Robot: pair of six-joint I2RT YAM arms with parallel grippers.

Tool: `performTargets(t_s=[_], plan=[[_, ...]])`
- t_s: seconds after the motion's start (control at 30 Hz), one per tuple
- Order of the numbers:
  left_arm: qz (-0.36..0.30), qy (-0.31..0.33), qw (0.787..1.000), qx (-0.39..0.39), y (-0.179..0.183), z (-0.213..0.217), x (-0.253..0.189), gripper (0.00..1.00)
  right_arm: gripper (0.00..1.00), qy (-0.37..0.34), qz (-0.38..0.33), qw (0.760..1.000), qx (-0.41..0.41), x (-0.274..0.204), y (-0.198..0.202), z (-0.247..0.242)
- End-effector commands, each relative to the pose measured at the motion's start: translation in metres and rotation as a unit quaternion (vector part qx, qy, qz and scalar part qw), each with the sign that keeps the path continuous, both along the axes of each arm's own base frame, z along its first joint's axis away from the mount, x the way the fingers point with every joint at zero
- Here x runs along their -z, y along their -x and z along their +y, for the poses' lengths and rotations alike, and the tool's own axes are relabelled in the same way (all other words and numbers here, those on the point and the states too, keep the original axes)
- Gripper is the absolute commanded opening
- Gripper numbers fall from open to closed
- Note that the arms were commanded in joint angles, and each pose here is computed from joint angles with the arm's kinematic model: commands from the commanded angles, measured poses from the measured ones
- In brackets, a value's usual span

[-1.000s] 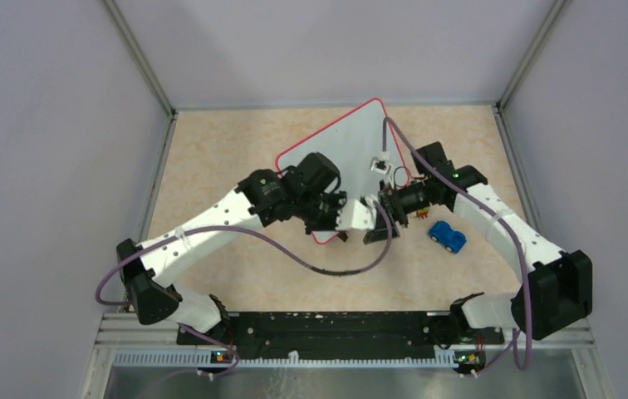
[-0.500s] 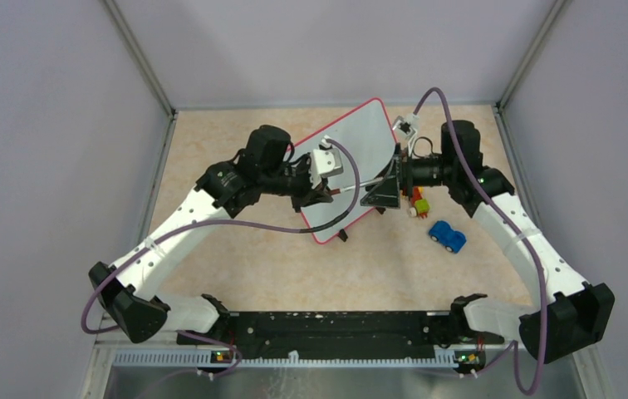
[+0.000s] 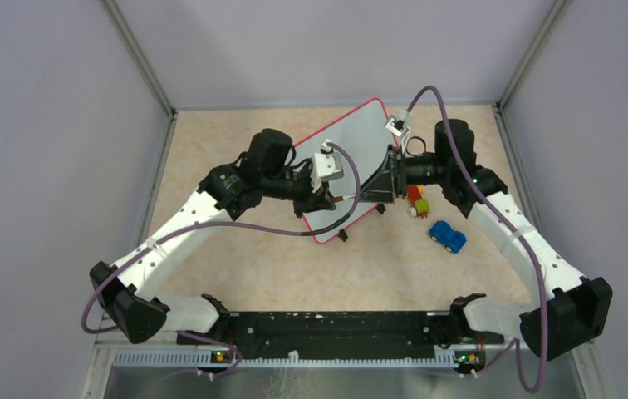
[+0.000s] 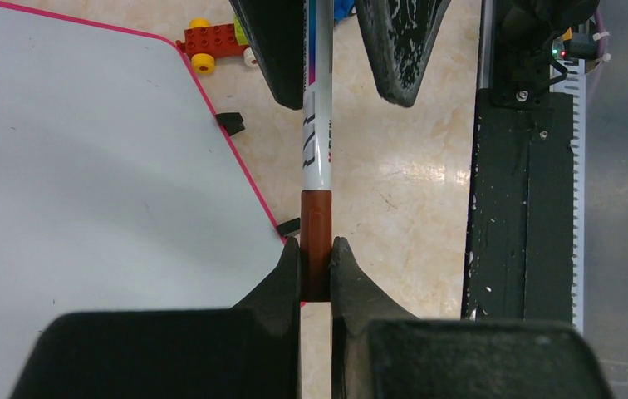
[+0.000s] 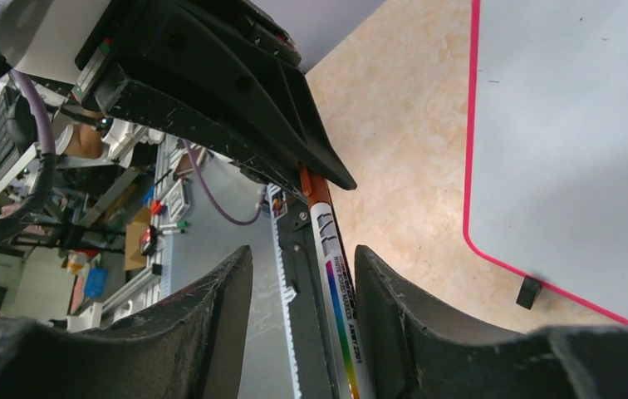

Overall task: Write a sentence on the whiteboard
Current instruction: Open the pen cap from the whiteboard marker.

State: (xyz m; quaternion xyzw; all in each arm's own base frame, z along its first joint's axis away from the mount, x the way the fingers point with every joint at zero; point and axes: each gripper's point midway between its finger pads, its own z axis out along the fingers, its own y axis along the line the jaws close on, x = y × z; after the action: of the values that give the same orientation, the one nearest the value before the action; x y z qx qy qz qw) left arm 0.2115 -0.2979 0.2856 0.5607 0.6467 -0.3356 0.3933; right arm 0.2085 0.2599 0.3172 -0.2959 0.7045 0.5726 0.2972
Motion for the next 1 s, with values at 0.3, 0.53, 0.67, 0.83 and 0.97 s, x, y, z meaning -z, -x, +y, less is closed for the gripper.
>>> performTargets(t_s=[0.3,0.53,0.67,0.83,0.97], plan=[[-0.03,0.034,0.999,0.019,0.0,-0.007,-0.026,0.0,0.28,0.016,-0.004,0.999,-0.04,0.009,0.016,0.013],[-0.028,0.028,0.999,0.03,0.004,-0.005,-0.022,0.0,0.18,0.01,-0.002,0.999,-0.041,0.006,0.015,0.014],[-0.024,0.018,0.999,0.023,0.005,-0.001,-0.016,0.0,0.0,0.007,-0.005,0.999,-0.046,0.004,0.016,0.013],[-0.031,0.001,0.999,-0.009,-0.002,0.015,-0.009,0.0,0.0,0.016,-0.008,0.999,-0.031,0.006,0.009,0.004],[-0.032,-0.009,0.999,-0.03,-0.007,0.032,-0.004,0.0,0.0,0.014,-0.009,1.0,-0.003,0.004,-0.006,-0.012]])
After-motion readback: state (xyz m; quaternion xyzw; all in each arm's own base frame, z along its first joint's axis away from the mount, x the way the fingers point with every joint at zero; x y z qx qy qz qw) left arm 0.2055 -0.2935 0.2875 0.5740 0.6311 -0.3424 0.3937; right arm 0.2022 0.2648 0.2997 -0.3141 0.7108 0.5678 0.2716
